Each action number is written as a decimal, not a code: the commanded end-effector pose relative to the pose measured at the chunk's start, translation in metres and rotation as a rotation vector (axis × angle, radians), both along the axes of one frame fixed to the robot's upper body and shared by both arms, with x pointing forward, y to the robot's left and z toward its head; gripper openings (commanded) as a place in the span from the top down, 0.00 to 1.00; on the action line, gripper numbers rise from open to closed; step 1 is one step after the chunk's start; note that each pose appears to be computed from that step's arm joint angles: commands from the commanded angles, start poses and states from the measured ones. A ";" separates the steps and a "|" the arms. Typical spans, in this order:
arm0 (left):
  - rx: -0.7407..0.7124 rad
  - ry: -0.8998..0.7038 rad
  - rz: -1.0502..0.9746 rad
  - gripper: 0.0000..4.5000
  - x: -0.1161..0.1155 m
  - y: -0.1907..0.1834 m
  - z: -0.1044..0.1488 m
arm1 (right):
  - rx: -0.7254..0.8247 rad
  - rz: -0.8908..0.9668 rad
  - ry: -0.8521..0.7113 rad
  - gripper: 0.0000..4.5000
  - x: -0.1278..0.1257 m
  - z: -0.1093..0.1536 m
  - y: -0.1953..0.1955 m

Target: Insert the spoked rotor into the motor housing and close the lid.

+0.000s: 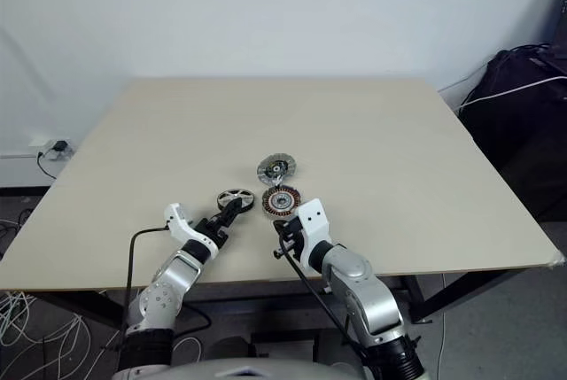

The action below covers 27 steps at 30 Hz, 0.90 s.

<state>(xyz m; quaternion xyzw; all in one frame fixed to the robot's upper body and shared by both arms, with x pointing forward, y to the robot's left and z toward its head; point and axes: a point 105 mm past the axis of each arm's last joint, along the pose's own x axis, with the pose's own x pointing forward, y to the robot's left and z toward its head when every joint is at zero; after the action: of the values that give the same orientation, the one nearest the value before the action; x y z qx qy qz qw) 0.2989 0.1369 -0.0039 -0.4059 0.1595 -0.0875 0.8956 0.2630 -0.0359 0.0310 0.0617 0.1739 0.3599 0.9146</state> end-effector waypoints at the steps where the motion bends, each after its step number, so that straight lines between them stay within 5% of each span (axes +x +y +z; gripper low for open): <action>1: 0.002 0.001 0.041 0.00 0.008 0.003 0.004 | 0.028 -0.003 -0.040 0.99 0.003 0.013 0.002; 13: -0.086 0.107 0.085 0.00 0.012 -0.001 -0.008 | 0.031 -0.015 -0.041 0.99 0.003 0.013 0.001; 16: -0.105 0.109 0.060 0.14 0.011 -0.006 -0.008 | 0.029 -0.016 -0.041 1.00 0.003 0.013 0.001; 27: -0.093 0.122 0.042 0.91 0.008 -0.006 -0.010 | 0.031 -0.017 -0.044 1.00 0.004 0.014 0.001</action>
<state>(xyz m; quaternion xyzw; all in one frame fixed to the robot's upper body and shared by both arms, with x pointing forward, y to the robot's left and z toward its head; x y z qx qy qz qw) 0.3044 0.1423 -0.0196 -0.4454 0.2045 -0.0356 0.8709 0.2634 -0.0364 0.0305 0.0655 0.1748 0.3526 0.9170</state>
